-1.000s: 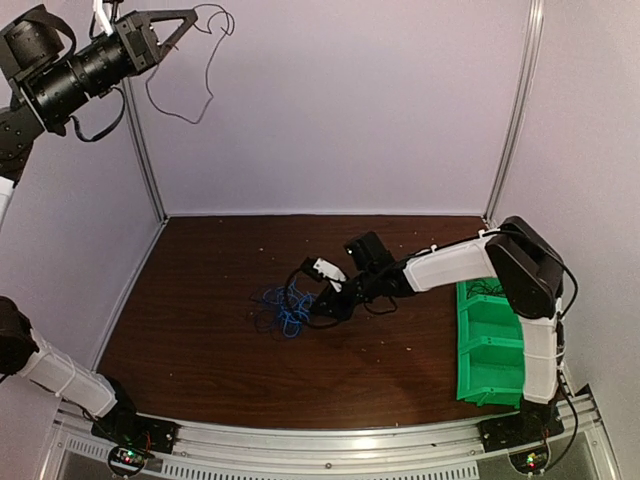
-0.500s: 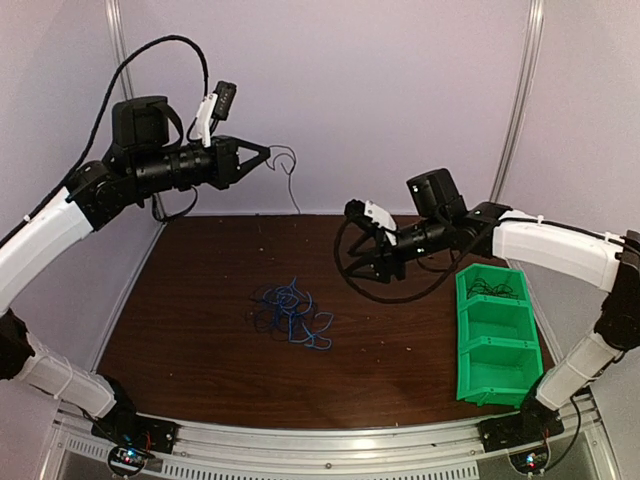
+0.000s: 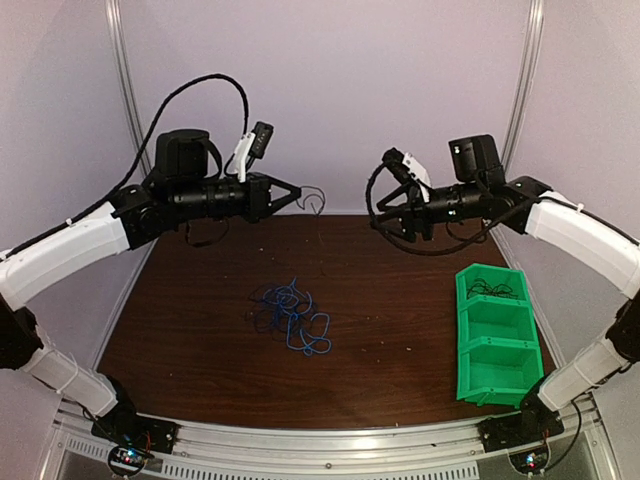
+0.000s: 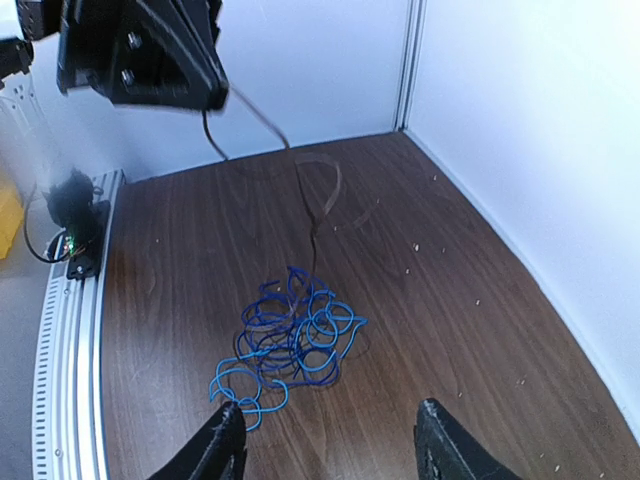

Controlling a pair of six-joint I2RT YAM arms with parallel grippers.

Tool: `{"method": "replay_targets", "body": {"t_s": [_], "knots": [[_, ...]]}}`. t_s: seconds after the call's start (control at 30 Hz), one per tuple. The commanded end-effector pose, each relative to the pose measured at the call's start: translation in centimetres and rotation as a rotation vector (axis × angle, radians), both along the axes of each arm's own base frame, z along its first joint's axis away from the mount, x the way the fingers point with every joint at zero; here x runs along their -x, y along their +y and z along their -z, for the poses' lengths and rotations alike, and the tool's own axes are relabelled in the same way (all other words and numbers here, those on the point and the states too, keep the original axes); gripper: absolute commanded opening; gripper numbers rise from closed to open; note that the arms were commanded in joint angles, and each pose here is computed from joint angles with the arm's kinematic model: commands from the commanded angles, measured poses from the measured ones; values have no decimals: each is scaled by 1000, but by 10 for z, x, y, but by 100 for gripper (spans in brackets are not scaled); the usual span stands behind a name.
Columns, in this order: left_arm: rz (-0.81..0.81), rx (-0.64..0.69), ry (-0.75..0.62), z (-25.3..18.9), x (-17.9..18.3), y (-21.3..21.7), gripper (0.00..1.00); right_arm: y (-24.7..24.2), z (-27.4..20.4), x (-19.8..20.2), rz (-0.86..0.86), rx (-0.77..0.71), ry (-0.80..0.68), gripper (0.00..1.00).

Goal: Untangle the cables

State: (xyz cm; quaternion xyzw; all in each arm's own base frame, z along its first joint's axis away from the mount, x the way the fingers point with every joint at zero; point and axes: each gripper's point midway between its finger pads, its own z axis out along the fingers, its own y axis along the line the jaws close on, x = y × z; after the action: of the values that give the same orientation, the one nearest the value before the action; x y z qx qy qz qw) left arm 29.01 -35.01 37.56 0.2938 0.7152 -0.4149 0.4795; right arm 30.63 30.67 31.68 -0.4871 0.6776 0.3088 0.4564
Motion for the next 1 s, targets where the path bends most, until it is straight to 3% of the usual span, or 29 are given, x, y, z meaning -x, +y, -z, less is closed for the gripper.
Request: {"method": "replay_targets", "body": {"t_s": [0.0, 0.27, 0.67, 0.97], "knots": [[64, 64, -17, -5, 4, -20, 0, 5, -50, 2, -17, -92, -42, 59], [136, 35, 32, 17, 9, -49, 0, 22, -51, 6, -104, -114, -19, 59], [181, 35, 41, 19, 17, -59, 0, 43, -16, 6, -150, -47, 12, 57], [181, 32, 44, 19, 18, -58, 0, 45, -9, 8, -158, -50, 14, 31]]}}
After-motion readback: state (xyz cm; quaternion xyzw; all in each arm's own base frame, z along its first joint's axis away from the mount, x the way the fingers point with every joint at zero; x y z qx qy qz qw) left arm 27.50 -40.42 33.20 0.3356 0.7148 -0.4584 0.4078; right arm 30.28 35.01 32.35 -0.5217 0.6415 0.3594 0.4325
